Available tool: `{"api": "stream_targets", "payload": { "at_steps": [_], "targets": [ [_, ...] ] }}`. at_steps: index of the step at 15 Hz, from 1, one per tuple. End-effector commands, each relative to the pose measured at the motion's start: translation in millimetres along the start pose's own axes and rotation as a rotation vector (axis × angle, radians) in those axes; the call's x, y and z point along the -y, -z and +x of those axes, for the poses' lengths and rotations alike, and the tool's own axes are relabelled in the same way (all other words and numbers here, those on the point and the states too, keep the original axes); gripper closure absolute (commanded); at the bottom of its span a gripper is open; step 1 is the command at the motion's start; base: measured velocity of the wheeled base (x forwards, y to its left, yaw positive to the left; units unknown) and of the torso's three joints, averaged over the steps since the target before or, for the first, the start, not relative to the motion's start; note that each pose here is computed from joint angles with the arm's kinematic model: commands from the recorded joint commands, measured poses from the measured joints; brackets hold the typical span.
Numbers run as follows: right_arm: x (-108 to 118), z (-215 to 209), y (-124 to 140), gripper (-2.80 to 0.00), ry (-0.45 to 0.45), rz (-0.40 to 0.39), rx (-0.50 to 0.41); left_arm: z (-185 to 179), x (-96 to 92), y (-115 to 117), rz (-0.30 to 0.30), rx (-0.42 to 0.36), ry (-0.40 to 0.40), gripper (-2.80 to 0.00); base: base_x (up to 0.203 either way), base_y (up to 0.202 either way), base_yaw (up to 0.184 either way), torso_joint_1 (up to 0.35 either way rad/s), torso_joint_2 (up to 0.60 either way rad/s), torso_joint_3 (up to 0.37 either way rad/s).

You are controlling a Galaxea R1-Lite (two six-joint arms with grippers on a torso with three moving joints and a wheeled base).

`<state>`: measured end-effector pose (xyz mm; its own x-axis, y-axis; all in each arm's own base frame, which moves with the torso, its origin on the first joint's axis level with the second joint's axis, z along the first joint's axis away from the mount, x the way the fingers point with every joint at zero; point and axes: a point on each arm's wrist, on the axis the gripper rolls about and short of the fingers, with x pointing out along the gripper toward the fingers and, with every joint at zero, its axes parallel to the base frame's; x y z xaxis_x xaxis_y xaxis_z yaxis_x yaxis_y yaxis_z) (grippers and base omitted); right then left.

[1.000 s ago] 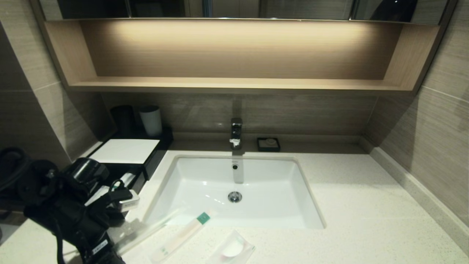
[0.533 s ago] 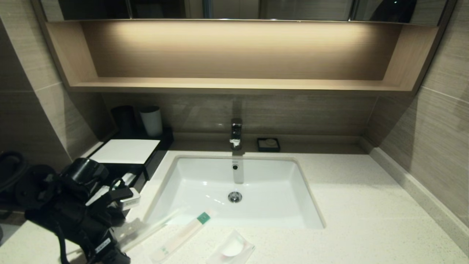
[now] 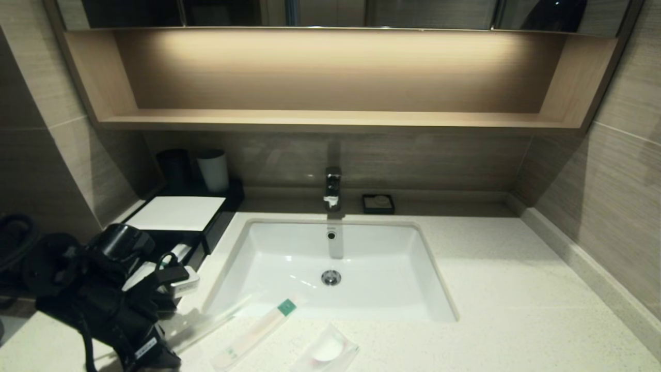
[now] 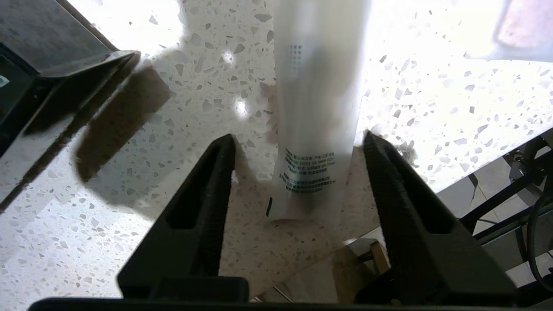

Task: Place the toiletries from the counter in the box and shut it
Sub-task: Pick up the bathroom toiletry

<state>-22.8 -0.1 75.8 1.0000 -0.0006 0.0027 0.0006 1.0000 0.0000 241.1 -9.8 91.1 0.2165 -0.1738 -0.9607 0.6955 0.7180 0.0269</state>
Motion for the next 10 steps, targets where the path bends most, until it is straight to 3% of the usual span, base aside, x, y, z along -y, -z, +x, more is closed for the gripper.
{"api": "stream_targets", "payload": {
  "at_steps": [1,10],
  "targets": [
    [0.0,0.1,0.4,0.00,-0.001,0.000,-0.001,0.1,1.2,1.7,0.002,-0.008,0.007,0.00,0.000,0.000,0.000,0.000,0.00,0.000],
    [0.0,0.1,0.4,0.00,-0.001,0.000,-0.001,-13.7,6.6,4.5,-0.012,0.027,-0.022,0.00,0.000,0.000,0.000,0.000,0.00,0.000]
  ]
}}
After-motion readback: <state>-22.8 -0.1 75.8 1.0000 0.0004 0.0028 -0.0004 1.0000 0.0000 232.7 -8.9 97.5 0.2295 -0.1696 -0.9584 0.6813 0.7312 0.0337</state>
